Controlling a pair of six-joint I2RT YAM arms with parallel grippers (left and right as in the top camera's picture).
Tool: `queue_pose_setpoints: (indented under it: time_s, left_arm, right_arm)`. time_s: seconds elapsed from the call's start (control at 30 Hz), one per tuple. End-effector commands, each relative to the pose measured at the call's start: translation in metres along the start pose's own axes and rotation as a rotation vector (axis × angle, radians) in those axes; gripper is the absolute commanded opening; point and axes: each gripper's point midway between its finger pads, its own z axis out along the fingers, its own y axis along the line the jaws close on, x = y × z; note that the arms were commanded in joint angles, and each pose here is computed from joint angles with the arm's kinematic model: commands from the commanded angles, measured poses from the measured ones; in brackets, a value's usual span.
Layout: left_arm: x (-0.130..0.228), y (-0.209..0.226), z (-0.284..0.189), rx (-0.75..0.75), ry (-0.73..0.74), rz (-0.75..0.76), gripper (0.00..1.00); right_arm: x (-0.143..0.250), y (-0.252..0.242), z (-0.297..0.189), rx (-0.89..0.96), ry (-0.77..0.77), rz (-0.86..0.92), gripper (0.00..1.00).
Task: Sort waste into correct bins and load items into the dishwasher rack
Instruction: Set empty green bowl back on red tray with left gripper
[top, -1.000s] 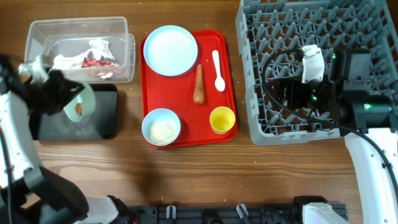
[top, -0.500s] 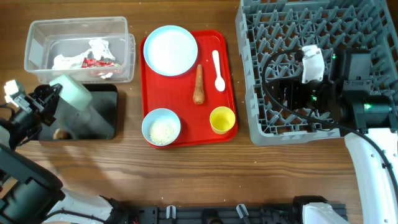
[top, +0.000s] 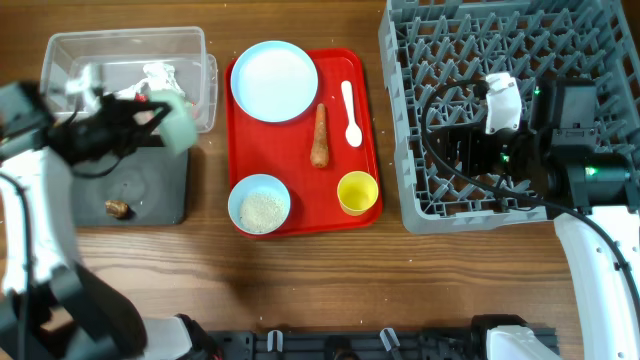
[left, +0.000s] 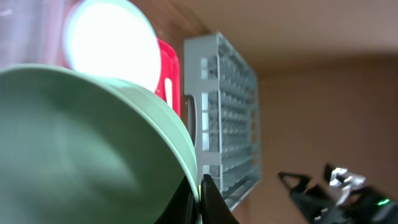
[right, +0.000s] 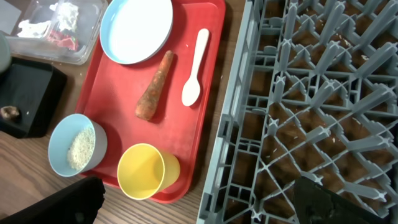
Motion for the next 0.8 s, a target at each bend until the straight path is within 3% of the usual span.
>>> queue_pose_setpoints:
  time_s: [0.0,0.1,0.2,0.47,0.5,0.53,0.57,0.63,0.7,0.77]
  left_arm:
    - [0.011,-0.038,0.039,-0.306,-0.053,0.231,0.04]
    - [0.036,-0.040,0.095,-0.595,-0.071,0.470,0.04]
    - [0.066,-0.022,0.140,-0.771,-0.021,0.601,0.04]
    - [0.110,0.072,0.190,-0.943,0.245,0.566,0.04]
    - [0.112,0.074,0.190,-0.948,0.252,0.564,0.08]
    - [0.112,0.076,0.189,-0.951,0.256,0.563,0.21]
    - [0.112,0.075,0.189,-0.951,0.256,0.564,0.52]
    - [0.108,0.070,0.191,-0.936,0.235,0.569,0.78]
    - [0.101,0.050,0.185,-0.926,0.224,0.571,0.86]
    - [0.100,0.025,0.169,-0.939,0.229,0.542,0.86]
  right_arm:
    - [-0.007,0.001,-0.004,0.001,-0.018,0.004,1.00]
    - [-0.007,0.001,-0.004,0.001,-0.018,0.023,1.00]
    - [-0.007,0.001,-0.004,0.002,-0.019,0.023,1.00]
    - [-0.007,0.001,-0.004,0.002,-0.019,0.023,1.00]
    - [-0.007,0.001,-0.004,0.002,-0.019,0.022,1.00]
    - [-0.007,0.001,-0.004,0.002,-0.019,0.023,1.00]
    - [-0.007,0.001,-0.004,0.002,-0.019,0.023,1.00]
    - [-0.007,0.001,-0.004,0.002,-0.020,0.022,1.00]
    - [-0.007,0.001,-0.004,0.002,-0.019,0.022,1.00]
    - [-0.007,0.001,-0.004,0.002,-0.019,0.022,1.00]
